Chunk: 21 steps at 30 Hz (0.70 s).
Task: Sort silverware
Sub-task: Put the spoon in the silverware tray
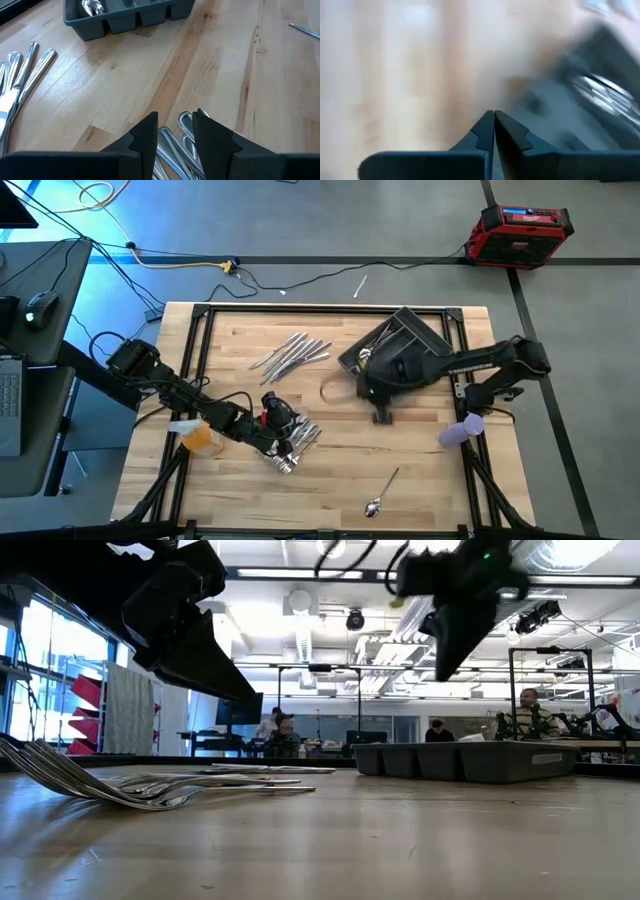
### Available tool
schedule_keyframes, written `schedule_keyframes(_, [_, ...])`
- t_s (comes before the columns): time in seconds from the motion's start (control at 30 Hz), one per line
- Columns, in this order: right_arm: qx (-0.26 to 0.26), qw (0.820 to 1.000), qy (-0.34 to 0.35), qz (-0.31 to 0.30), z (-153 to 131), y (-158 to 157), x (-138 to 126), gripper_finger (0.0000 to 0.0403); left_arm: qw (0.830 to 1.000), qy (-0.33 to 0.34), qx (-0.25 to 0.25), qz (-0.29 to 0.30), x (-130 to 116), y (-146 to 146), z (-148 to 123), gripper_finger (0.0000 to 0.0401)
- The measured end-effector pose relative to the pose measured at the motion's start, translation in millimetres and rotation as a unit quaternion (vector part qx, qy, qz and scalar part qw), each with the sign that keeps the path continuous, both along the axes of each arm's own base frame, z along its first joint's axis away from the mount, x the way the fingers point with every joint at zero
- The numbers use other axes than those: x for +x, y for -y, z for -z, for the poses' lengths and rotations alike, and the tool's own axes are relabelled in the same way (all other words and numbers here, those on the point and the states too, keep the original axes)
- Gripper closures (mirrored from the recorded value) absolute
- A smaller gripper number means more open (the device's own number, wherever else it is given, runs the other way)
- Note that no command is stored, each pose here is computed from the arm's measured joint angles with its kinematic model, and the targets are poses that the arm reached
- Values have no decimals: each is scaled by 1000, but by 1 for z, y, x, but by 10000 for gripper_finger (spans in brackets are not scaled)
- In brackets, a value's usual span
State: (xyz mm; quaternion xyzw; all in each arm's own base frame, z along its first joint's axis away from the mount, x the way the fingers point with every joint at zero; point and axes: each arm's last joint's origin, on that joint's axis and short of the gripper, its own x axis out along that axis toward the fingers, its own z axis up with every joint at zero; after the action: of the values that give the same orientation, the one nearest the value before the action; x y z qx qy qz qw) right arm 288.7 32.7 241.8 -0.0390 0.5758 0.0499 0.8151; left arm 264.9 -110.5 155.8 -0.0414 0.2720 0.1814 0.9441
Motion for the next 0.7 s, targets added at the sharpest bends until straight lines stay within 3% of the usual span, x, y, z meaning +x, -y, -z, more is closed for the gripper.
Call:
schedule_keyframes(0.13, [146,977,42,-152,26,-45,-9,403,1000,-1,0,1,0,0,0,298])
schedule_keyframes(0.27, [249,945,68,-202,59,-89,-19,403,1000,0,-1,1,0,0,0,298])
schedule_keyframes(0.43, [220,944,57,-240,78,-125,-30,386,1000,2,1,-3,0,0,0,298])
schedule_keyframes(0.7, [114,941,65,-311,102,-165,-29,295,1000,10,10,-21,2,-4,-1,298])
